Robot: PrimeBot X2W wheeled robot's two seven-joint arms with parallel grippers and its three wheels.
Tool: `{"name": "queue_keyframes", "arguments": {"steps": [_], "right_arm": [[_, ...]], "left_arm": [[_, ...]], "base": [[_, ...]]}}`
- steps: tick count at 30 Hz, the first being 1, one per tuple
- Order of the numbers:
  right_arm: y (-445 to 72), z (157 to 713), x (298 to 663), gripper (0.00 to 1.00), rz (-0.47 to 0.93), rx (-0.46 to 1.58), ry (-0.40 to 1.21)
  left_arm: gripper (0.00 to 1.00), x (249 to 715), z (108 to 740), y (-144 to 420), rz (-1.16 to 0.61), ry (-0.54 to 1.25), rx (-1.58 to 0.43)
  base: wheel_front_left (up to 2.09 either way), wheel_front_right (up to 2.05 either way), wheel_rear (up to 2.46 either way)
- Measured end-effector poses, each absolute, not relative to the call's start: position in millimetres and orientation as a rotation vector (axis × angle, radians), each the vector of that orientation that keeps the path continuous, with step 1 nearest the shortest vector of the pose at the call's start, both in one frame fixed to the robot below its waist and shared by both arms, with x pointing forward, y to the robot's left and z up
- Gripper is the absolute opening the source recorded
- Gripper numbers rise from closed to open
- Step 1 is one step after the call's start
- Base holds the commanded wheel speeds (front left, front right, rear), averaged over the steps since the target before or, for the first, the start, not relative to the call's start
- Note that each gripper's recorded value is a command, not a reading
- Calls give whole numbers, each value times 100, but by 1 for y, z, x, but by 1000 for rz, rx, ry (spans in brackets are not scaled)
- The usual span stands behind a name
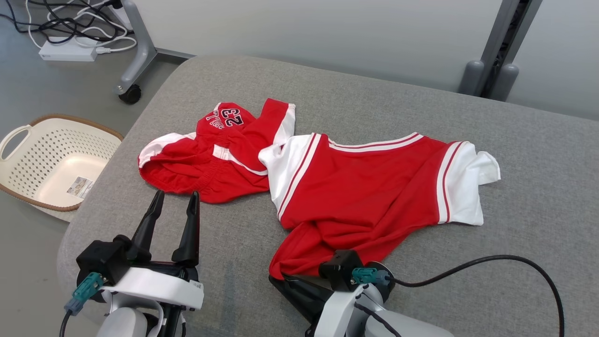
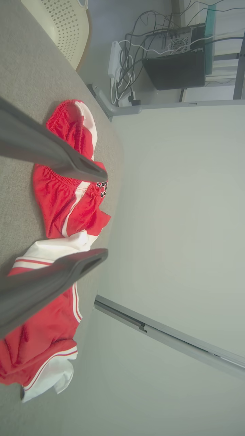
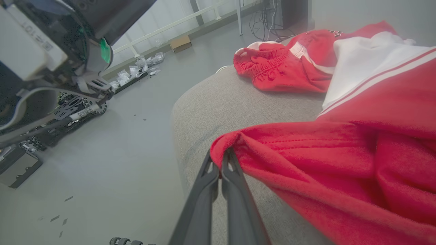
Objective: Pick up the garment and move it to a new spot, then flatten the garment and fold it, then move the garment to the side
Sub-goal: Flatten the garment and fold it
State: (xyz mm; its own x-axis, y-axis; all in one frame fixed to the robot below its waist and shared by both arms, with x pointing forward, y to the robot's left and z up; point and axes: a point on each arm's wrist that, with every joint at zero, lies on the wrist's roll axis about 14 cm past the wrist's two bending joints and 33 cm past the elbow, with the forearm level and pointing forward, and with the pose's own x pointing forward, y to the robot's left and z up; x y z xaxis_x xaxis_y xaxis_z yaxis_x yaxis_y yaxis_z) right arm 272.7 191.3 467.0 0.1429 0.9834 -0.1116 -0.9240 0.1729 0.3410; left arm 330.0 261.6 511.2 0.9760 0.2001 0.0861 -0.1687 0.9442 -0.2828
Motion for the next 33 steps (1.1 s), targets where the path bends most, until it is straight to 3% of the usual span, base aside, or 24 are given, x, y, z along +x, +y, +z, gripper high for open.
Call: {"name": "queue_keyframes", "arguments": {"steps": [3,4,5,6,12,16,21,26,33], "right_arm": [[192,460,274,0,1385,199,364],[191,457,277,6,1373,198,374],[189,454,279,40,1362,194,383],[187,452,281,98,1353,191,387],[173,449,298,100,1286,174,379],[153,463,328,100,1181,230,334],[109,473,356,100,1036,289,275],[39,492,395,100,805,344,152],[-20,495,406,100,595,375,66]], "left_arm": [[100,328,510,264,199,-112,-278],[100,328,510,264,200,-112,-278],[100,329,510,264,201,-112,-279],[100,330,510,264,200,-111,-280],[100,341,509,250,155,-106,-292],[100,347,507,239,120,-98,-298],[100,354,503,225,75,-82,-303],[100,363,494,208,21,-49,-312],[100,364,482,196,-10,-8,-327]], "base": [[0,0,0],[0,0,0],[0,0,0],[0,0,0],[0,0,0],[0,0,0],[0,0,0],[0,0,0],[0,0,0]]}}
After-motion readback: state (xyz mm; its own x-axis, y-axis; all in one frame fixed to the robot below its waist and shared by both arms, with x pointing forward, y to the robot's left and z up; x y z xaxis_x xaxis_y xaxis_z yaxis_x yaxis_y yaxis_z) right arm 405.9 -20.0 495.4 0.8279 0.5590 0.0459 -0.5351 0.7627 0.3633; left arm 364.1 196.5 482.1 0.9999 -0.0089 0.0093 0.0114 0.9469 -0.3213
